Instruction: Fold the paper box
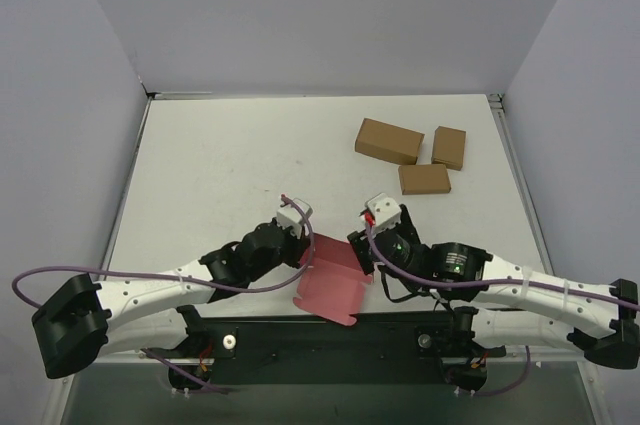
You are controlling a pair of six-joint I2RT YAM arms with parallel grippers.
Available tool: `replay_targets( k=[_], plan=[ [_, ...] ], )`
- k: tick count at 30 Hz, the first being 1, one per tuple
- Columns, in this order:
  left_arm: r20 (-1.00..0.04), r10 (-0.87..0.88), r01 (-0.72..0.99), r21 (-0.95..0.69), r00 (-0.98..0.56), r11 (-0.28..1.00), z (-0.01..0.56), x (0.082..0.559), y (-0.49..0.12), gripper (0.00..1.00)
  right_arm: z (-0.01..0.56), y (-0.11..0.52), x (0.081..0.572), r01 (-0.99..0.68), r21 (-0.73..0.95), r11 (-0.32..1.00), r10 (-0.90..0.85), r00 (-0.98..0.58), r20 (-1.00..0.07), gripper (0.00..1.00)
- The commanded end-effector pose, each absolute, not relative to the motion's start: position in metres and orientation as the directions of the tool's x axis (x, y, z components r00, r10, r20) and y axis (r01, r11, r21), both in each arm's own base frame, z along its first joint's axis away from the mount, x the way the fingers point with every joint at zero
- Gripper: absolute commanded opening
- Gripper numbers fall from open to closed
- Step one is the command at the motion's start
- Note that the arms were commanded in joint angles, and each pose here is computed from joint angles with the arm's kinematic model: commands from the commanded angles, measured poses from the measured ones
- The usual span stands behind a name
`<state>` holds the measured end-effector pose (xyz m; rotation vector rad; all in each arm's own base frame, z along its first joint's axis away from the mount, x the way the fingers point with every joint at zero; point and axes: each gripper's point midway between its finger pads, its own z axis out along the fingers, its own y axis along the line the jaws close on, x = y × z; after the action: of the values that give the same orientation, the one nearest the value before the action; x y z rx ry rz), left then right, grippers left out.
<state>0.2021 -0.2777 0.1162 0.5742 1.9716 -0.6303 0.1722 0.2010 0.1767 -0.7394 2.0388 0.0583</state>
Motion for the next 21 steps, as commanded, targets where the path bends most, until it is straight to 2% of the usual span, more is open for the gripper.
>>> replay_targets(
  k=[1, 2, 5, 6, 8, 9, 16, 21],
  plan=[
    [-0.907, 0.082, 0.493, -0.146, -0.412, 0.857, 0.119, 0.219, -0.253, 0.0, 0.191, 0.198, 0.179, -0.316, 0.014, 0.949, -0.147, -0.477, -0.866, 0.7],
    [-0.907, 0.081, 0.484, -0.144, -0.414, 0.863, 0.117, 0.219, -0.252, 0.0, 0.191, 0.204, 0.177, -0.252, 0.131, 0.959, -0.018, -0.514, -0.858, 0.7],
    [-0.906, 0.072, 0.442, -0.132, -0.416, 0.887, 0.112, 0.222, -0.248, 0.0, 0.192, 0.219, 0.174, -0.172, 0.307, 0.936, 0.163, -0.562, -0.811, 0.7],
    [-0.903, 0.078, 0.431, -0.124, -0.422, 0.894, 0.107, 0.223, -0.247, 0.0, 0.195, 0.23, 0.175, -0.134, 0.409, 0.903, 0.266, -0.575, -0.774, 0.7],
    [-0.907, 0.067, 0.405, -0.117, -0.415, 0.907, 0.107, 0.226, -0.246, 0.0, 0.198, 0.247, 0.174, -0.12, 0.519, 0.846, 0.357, -0.595, -0.72, 0.7],
    [-0.905, 0.077, 0.4, -0.107, -0.419, 0.91, 0.103, 0.226, -0.246, 0.0, 0.2, 0.263, 0.173, -0.109, 0.611, 0.784, 0.43, -0.615, -0.661, 0.7],
    [-0.918, 0.064, 0.378, -0.097, -0.391, 0.921, 0.103, 0.229, -0.249, 0.01, 0.173, 0.274, 0.196, 0.101, 0.787, 0.609, 0.658, -0.619, -0.429, 0.67],
    [-0.928, 0.038, 0.382, -0.116, -0.372, 0.917, 0.107, 0.23, -0.255, 0.01, 0.169, 0.273, 0.214, 0.173, 0.829, 0.531, 0.738, -0.575, -0.353, 0.64]
  ],
)
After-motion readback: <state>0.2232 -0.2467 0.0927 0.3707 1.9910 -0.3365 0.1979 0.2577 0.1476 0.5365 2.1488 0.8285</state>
